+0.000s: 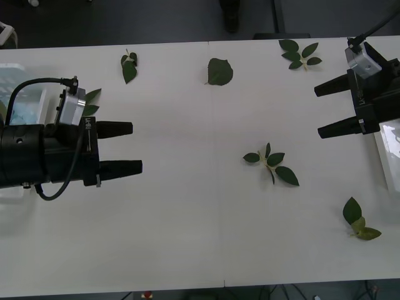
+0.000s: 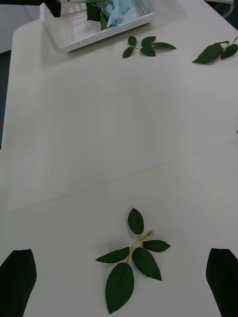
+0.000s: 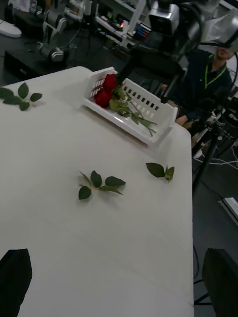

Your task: Place the red flowers into the right box and the blue flowers into the left box. If a person shows an open palm, hand one flower to the person first, then continue sorting.

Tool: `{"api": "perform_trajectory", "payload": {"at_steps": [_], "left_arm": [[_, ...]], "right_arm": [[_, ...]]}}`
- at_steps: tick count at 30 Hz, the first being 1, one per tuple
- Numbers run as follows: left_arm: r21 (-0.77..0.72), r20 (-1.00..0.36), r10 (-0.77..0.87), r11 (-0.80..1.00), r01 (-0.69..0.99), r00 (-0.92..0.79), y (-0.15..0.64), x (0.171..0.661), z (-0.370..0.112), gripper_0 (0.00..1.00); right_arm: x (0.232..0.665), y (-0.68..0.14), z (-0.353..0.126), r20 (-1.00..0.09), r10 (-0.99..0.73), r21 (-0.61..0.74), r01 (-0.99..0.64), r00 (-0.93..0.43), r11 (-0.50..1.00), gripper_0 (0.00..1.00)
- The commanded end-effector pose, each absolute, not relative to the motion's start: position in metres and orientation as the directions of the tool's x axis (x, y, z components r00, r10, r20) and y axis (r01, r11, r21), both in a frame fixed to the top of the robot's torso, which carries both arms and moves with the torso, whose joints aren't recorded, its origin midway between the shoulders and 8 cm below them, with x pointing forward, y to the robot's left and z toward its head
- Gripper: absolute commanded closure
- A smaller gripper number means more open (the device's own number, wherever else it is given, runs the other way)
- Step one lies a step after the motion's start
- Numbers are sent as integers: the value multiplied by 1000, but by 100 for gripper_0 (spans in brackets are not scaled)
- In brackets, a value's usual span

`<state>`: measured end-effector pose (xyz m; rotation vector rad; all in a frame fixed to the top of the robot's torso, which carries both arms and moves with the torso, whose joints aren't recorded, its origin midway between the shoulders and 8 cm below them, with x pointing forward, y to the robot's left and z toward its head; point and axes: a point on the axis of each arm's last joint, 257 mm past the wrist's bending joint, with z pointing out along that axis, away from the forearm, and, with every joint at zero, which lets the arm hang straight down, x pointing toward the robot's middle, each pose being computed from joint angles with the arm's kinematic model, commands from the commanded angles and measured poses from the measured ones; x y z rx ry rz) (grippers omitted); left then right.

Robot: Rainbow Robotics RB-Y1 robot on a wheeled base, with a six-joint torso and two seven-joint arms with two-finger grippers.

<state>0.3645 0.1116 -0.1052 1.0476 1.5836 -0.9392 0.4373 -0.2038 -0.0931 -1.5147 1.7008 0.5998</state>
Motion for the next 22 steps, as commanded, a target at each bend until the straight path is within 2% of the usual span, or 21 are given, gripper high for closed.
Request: {"api": "perform_trajectory", "payload": {"at_steps": [1,5,22], "left_arm": [[2,-966,249,251,968,-62,109,348,-84,0],[-21,-973,219,242,970,-76,107,346,-72,0],[-130,-973,152,250,960,-172,119,353,-73,0]], "right_arm": [[437,-200,-83,-800,-599,-155,-971,16,182,0],[437,-200,-83,-800,-599,-155,-971,16,182,0],[437,-200,-83,-800,-599,-155,-971,16,182,0]]}}
